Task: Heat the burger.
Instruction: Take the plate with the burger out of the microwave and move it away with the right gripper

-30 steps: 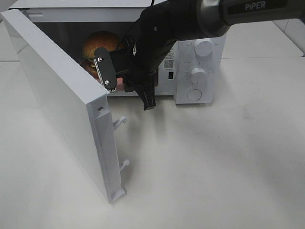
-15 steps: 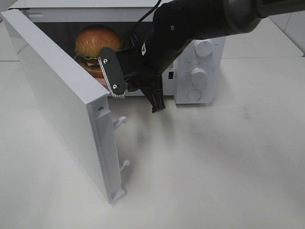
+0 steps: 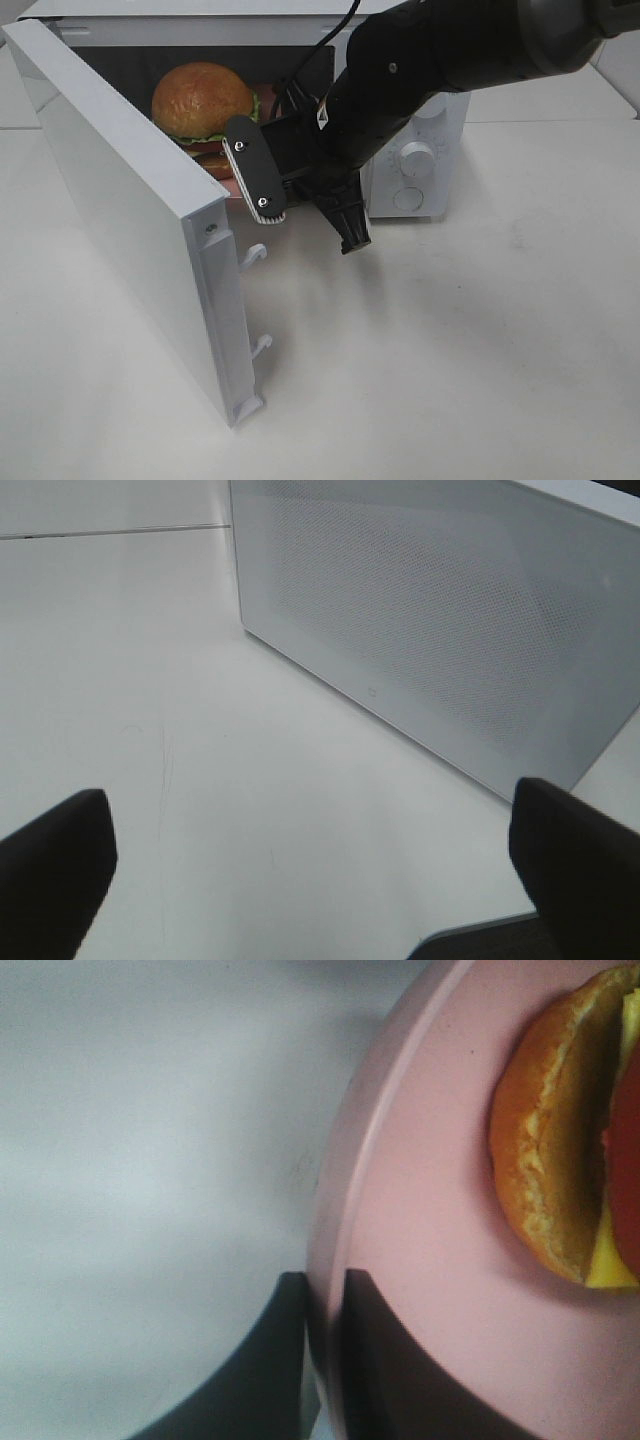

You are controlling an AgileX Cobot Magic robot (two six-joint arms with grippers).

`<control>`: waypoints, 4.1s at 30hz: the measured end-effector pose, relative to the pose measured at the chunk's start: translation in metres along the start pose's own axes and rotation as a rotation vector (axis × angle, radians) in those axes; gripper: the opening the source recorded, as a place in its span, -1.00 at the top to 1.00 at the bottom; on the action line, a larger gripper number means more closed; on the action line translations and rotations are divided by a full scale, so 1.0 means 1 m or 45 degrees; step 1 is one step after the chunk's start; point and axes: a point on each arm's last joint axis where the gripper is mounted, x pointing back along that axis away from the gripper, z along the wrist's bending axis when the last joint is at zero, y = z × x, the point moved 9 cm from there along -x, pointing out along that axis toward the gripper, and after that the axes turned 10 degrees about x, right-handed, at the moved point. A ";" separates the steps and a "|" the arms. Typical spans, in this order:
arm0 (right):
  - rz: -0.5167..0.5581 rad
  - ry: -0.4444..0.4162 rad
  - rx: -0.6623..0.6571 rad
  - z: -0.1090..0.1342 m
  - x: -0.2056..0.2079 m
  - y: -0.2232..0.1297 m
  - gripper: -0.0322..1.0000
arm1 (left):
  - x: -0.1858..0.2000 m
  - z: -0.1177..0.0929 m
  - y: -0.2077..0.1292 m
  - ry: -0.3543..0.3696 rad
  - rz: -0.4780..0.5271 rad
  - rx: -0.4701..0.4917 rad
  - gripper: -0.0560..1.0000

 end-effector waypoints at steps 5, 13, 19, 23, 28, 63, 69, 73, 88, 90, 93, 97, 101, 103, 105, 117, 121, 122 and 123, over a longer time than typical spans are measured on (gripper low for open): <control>-0.002 -0.004 0.028 0.004 0.009 0.000 0.78 | 0.000 0.000 0.000 0.000 0.000 0.000 -0.98; -0.003 0.008 0.069 0.017 0.025 -0.001 0.78 | 0.000 0.000 0.000 0.000 0.000 0.000 -0.98; -0.014 0.023 0.071 0.031 0.041 -0.001 0.78 | 0.000 0.000 0.000 0.000 0.000 0.000 -0.98; -0.014 0.040 0.077 0.044 0.051 -0.003 0.78 | 0.000 0.000 0.000 0.000 0.000 0.000 -0.98; -0.012 0.041 0.075 0.055 0.061 -0.005 0.78 | 0.000 0.000 0.000 0.000 0.000 0.000 -0.98; -0.020 -0.086 -0.087 0.138 0.147 -0.018 0.78 | 0.000 0.000 0.000 0.001 0.000 -0.001 -0.98; -0.021 -0.102 -0.100 0.153 0.157 -0.019 0.78 | 0.000 0.000 0.000 0.001 0.000 -0.001 -0.98; -0.021 -0.109 -0.123 0.167 0.166 -0.021 0.78 | 0.000 0.000 0.000 0.001 0.000 -0.001 -0.98; 0.039 -0.105 -0.234 0.203 0.195 -0.034 0.78 | 0.000 0.000 0.000 0.001 0.000 -0.001 -0.98; 0.048 -0.108 -0.252 0.207 0.198 -0.036 0.78 | 0.000 0.000 0.000 0.001 0.000 -0.001 -0.98; 0.070 -0.100 -0.259 0.217 0.203 -0.040 0.78 | 0.000 0.000 0.000 0.001 0.000 -0.001 -0.98; 0.111 -0.067 -0.311 0.235 0.207 -0.046 0.78 | 0.000 0.000 0.000 0.001 0.000 -0.001 -0.98; 0.133 -0.048 -0.357 0.244 0.208 -0.050 0.78 | 0.000 0.000 0.000 0.001 0.000 -0.001 -0.98; 0.152 -0.040 -0.379 0.248 0.209 -0.052 0.78 | 0.000 0.000 0.000 0.001 0.000 -0.001 -0.98; 0.180 -0.029 -0.398 0.252 0.208 -0.056 0.78 | 0.000 0.000 0.000 0.001 0.000 -0.001 -0.98; 0.413 -0.007 -0.624 0.272 0.207 -0.086 0.78 | 0.000 0.000 0.000 0.001 0.000 -0.001 -0.98; 0.438 0.004 -0.684 0.278 0.206 -0.089 0.78 | 0.000 0.000 0.000 0.001 0.000 -0.001 -0.98; 0.450 0.001 -0.732 0.280 0.206 -0.090 0.78 | 0.000 0.000 0.000 0.001 0.000 -0.001 -0.98; 0.450 0.001 -0.732 0.280 0.206 -0.090 0.78 | 0.000 0.000 0.000 0.001 0.000 -0.001 -0.98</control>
